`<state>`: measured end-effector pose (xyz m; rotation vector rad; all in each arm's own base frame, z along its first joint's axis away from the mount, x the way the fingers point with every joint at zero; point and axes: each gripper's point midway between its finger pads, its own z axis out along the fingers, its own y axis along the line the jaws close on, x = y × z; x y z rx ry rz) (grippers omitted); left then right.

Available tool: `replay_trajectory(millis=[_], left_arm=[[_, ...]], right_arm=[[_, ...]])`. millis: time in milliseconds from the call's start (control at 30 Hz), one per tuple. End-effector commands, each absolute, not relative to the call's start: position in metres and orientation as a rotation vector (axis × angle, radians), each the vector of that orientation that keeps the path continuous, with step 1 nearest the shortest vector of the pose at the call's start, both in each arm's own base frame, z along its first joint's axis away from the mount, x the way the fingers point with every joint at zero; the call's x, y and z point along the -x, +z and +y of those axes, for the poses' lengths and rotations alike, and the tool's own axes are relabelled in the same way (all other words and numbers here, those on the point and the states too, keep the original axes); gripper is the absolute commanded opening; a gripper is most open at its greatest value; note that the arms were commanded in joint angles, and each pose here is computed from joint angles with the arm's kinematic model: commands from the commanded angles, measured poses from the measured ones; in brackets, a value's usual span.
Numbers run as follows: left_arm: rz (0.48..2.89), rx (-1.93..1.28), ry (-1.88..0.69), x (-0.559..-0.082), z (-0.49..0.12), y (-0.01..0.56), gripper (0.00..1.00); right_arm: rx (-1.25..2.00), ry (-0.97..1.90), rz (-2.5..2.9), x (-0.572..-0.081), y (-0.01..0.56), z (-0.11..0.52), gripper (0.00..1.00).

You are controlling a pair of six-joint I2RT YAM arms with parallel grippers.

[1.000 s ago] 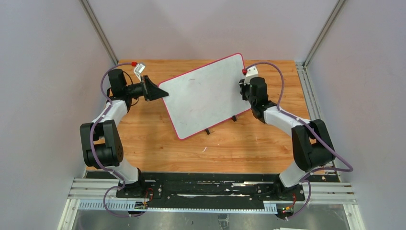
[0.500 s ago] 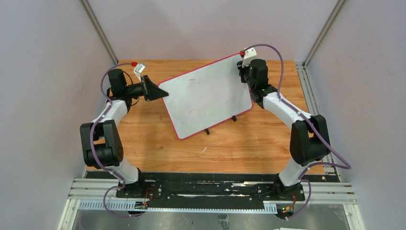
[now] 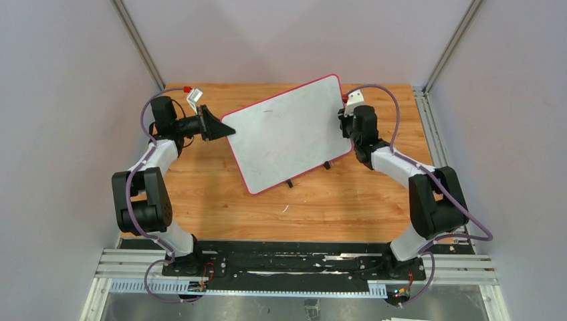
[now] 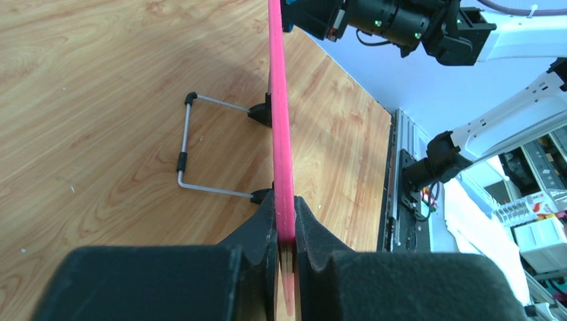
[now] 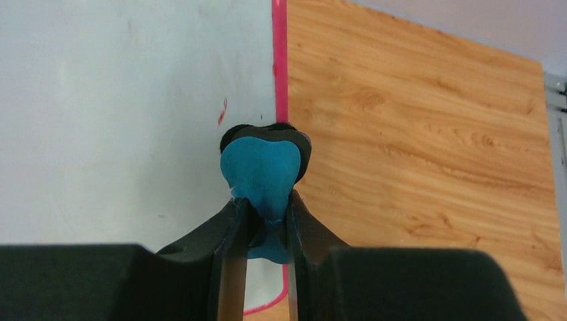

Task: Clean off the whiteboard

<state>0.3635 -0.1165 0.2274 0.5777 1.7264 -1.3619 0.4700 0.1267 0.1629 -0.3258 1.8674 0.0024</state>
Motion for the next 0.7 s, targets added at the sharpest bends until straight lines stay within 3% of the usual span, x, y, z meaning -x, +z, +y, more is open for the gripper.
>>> replay_trajectory(millis=[0,300,667], left_arm=[[1.656,-0.689,-1.382,-0.354,-0.120,0.234,0.00],[1.657,-0.688,-1.383,-0.354,-0.120,0.234,0.00],[1.657,-0.688,-1.382,-0.353,-0.120,0.234,0.00]], right_arm=[[0.255,0.005,1.881,-0.457,0.153,0.113,0.01],[0.242,0.019,1.892,-0.447,0.142,0.111,0.01],[0.305,0.021,1.813,-0.488,0.199,0.128,0.01]])
